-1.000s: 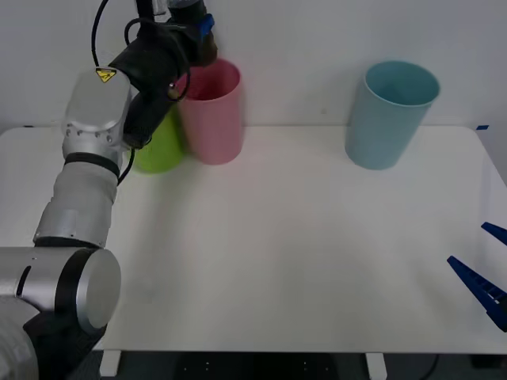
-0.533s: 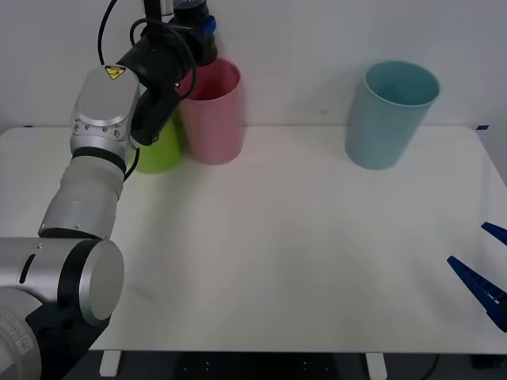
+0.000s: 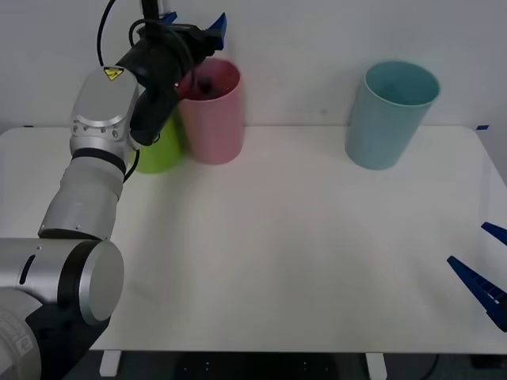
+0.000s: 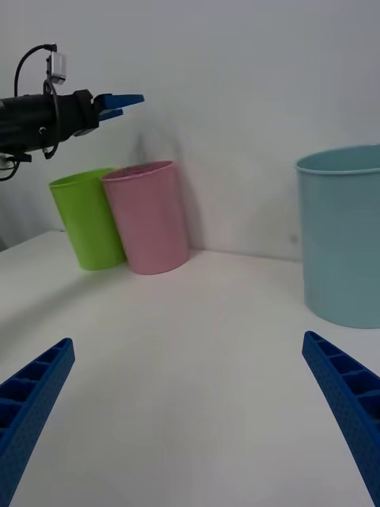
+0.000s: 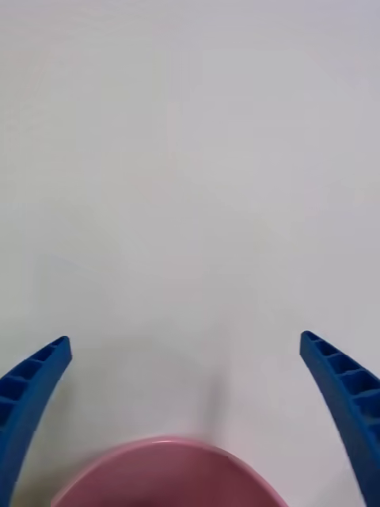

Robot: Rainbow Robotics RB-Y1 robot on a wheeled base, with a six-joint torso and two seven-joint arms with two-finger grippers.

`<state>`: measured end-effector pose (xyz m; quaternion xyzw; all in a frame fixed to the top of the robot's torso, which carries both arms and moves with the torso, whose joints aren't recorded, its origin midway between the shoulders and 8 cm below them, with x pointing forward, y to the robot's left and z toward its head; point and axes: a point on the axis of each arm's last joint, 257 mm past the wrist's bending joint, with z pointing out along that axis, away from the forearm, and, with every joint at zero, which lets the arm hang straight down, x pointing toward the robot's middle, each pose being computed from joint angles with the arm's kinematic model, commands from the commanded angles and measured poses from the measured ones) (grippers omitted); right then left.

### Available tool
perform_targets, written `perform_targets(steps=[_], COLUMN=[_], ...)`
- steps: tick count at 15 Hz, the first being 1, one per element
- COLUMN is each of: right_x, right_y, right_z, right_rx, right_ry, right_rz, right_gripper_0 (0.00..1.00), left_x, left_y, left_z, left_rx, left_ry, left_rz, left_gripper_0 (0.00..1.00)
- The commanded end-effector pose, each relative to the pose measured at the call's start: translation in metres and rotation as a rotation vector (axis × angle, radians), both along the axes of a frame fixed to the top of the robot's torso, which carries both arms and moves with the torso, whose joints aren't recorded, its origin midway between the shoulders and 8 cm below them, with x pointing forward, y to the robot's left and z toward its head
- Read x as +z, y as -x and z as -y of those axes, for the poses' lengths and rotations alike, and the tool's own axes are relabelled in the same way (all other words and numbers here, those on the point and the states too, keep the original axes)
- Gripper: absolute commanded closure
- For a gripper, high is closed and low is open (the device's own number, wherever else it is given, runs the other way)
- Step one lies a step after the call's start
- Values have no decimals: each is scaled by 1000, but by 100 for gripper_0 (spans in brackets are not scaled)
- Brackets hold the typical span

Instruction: Grasp the object on the table and drop it into the matching bin: aluminum can to the light blue bin, PET bottle to the pink bin.

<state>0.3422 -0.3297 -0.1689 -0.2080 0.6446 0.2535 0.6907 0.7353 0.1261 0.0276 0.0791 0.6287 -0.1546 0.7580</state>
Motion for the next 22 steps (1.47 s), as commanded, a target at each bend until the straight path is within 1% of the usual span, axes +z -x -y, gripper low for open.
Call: perform_targets(steps=[1, 3, 5, 7, 9, 12, 14, 17, 22], right_x=[0, 0, 0, 0, 0, 0, 0, 0, 0], right_y=[0, 0, 0, 0, 0, 0, 0, 0, 0], right_z=[0, 0, 0, 0, 0, 0, 0, 0, 0], right_rx=[0, 0, 0, 0, 0, 0, 0, 0, 0], right_ry=[0, 0, 0, 0, 0, 0, 0, 0, 0], right_rz=[0, 0, 0, 0, 0, 0, 0, 0, 0], right_gripper_0=[0, 0, 0, 0, 0, 0, 0, 0, 0], left_x=[-1, -4, -8, -13, -20, -34, -44, -54, -70], left_y=[2, 8, 19, 30, 45, 69, 87, 110, 155], left_z=[-3, -7, -13, -20, -30, -48, -62, -87, -135], left_rx=[-14, -36, -65, -80, -95, -117, -138, -146, -169], left_ry=[39, 67, 93, 109, 132, 150, 149, 137, 79], left_rz=[-4, 1, 12, 21, 32, 39, 41, 43, 44], left_gripper_0=[0, 0, 0, 0, 0, 0, 0, 0, 0])
